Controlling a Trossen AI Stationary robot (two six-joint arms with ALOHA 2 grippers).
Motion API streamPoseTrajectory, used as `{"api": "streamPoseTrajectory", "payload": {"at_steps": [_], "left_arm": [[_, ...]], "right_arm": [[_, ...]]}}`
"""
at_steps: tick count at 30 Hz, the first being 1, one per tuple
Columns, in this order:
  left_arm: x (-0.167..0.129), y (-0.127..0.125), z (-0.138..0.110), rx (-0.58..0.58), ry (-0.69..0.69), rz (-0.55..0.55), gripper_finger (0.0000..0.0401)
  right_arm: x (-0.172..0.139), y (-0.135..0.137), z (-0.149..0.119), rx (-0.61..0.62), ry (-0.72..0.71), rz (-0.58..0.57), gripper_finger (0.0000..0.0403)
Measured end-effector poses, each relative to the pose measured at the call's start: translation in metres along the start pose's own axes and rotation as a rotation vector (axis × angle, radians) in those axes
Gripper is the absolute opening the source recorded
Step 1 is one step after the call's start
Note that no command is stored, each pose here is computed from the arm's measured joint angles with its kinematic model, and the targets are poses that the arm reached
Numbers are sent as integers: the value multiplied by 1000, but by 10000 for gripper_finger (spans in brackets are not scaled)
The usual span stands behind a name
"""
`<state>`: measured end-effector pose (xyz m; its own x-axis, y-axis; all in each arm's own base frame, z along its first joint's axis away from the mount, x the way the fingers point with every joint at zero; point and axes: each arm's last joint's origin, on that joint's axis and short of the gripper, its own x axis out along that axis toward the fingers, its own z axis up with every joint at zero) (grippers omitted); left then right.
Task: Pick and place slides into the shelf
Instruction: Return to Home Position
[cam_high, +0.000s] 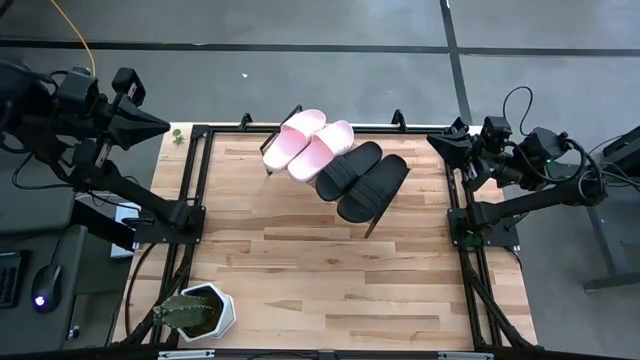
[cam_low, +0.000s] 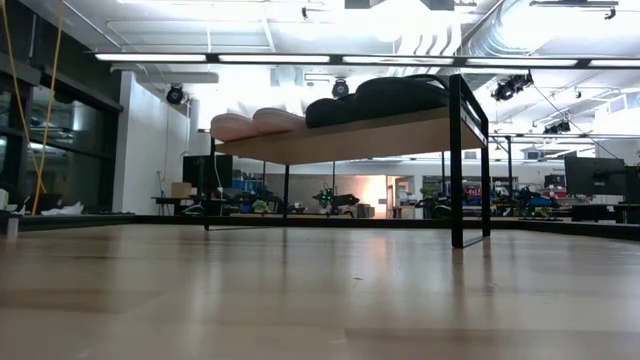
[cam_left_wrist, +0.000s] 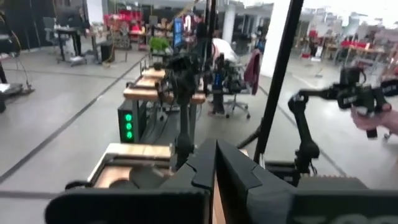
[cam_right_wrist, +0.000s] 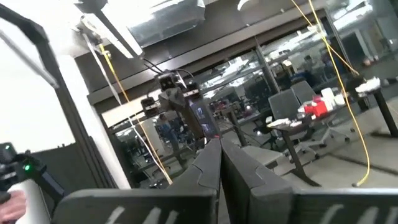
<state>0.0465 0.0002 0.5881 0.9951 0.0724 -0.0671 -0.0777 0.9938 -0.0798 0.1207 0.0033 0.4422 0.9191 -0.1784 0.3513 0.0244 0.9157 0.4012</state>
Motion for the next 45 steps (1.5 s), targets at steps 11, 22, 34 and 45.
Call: {"api": "streamPoseTrajectory", "payload": {"at_steps": [11, 22, 34, 45], "left_arm": [[-24, 7, -12, 23, 69, 42, 0], [-53, 15, -26, 17, 114, 118, 0], [-65, 23, -80, -26, 107, 169, 0], [-55, 28, -155, -141, -228, 100, 0]], "right_arm": [[-16, 2, 15, -73, -66, 67, 0], [-53, -3, 27, -140, -45, 74, 0], [-97, -12, 38, -145, -48, 83, 0], [-128, -25, 28, -109, -194, 124, 0]]}}
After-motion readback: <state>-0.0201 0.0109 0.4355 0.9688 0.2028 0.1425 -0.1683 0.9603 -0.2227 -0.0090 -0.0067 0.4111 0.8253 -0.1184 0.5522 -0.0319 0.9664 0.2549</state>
